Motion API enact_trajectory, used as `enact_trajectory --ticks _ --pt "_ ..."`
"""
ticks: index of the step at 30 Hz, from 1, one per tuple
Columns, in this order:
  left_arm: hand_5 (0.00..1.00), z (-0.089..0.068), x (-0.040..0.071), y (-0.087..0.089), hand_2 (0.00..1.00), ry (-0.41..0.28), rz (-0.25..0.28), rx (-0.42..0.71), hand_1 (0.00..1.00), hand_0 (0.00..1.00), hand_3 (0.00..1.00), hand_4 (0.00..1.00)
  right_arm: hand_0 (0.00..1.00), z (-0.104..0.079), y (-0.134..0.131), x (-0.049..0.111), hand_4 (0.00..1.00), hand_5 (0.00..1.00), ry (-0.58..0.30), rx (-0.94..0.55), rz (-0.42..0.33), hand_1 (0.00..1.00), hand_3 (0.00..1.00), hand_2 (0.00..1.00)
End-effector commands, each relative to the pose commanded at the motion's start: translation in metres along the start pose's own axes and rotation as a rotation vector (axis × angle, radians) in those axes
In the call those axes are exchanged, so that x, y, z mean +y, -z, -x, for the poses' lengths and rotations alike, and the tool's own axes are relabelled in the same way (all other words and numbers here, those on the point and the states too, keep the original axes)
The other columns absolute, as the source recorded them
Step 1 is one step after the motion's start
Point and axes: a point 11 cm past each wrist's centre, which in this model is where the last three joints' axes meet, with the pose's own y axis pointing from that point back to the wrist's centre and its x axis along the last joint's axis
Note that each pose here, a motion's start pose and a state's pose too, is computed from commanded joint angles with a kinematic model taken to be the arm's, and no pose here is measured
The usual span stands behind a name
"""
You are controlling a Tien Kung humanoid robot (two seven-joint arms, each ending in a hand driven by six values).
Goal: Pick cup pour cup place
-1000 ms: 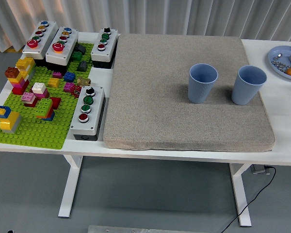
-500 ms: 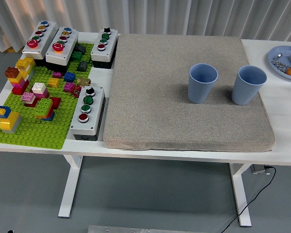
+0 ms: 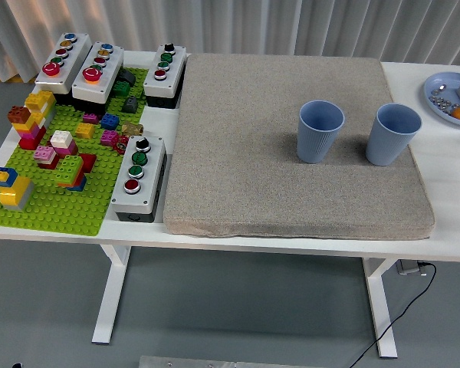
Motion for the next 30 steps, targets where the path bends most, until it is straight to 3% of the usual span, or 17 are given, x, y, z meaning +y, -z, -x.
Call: enact_trajectory --ticks 5,6,11,12,17,18,23,24,29,30 --pt "0.986 0.001 0.0 -0.001 0.737 0.002 0.003 -0.005 0.718 0.688 0.653 0.487 0.915 -0.009 -0.014 0.007 0.726 0.936 0.066 0.02 0.052 0.802 0.798 0.777" --pt "0.987 0.001 0.0 -0.002 0.736 0.003 0.004 -0.005 0.718 0.688 0.654 0.487 0.894 -0.012 -0.019 0.009 0.791 0.635 0.087 0.037 0.073 0.797 0.811 0.775" --pt "0.987 0.003 0.0 -0.003 0.736 0.006 0.006 -0.007 0.718 0.688 0.654 0.487 0.894 -0.016 -0.033 0.016 0.791 0.635 0.208 0.134 0.141 0.797 0.811 0.775" --pt "0.987 0.003 0.0 -0.003 0.737 0.006 0.006 -0.007 0.718 0.688 0.654 0.487 0.906 -0.018 -0.038 0.018 0.832 0.458 0.23 0.156 0.161 0.812 0.869 0.825" --pt "0.987 0.004 0.0 -0.003 0.737 0.008 0.006 -0.009 0.718 0.688 0.654 0.487 0.906 -0.025 -0.057 0.029 0.832 0.458 0.29 0.219 0.238 0.812 0.869 0.825" --pt "0.988 0.004 0.0 -0.003 0.738 0.009 0.006 -0.008 0.718 0.688 0.654 0.486 0.912 -0.026 -0.059 0.03 0.845 0.367 0.297 0.226 0.249 0.831 0.916 0.862" --pt "0.988 0.006 0.0 -0.003 0.738 0.012 0.006 -0.011 0.718 0.688 0.654 0.486 0.912 -0.034 -0.071 0.037 0.845 0.367 0.327 0.277 0.302 0.831 0.916 0.862" --pt "0.988 0.006 0.0 -0.003 0.737 0.012 0.006 -0.011 0.718 0.688 0.654 0.486 0.911 -0.036 -0.072 0.038 0.851 0.301 0.331 0.283 0.307 0.855 0.981 0.912" --pt "0.988 0.007 0.001 -0.003 0.737 0.014 0.006 -0.013 0.718 0.688 0.654 0.486 0.911 -0.042 -0.077 0.042 0.851 0.301 0.355 0.315 0.342 0.855 0.981 0.912" --pt "0.988 0.007 0.001 -0.003 0.738 0.014 0.006 -0.014 0.716 0.688 0.654 0.486 0.915 -0.043 -0.078 0.043 0.851 0.282 0.356 0.316 0.347 0.869 0.996 0.954"
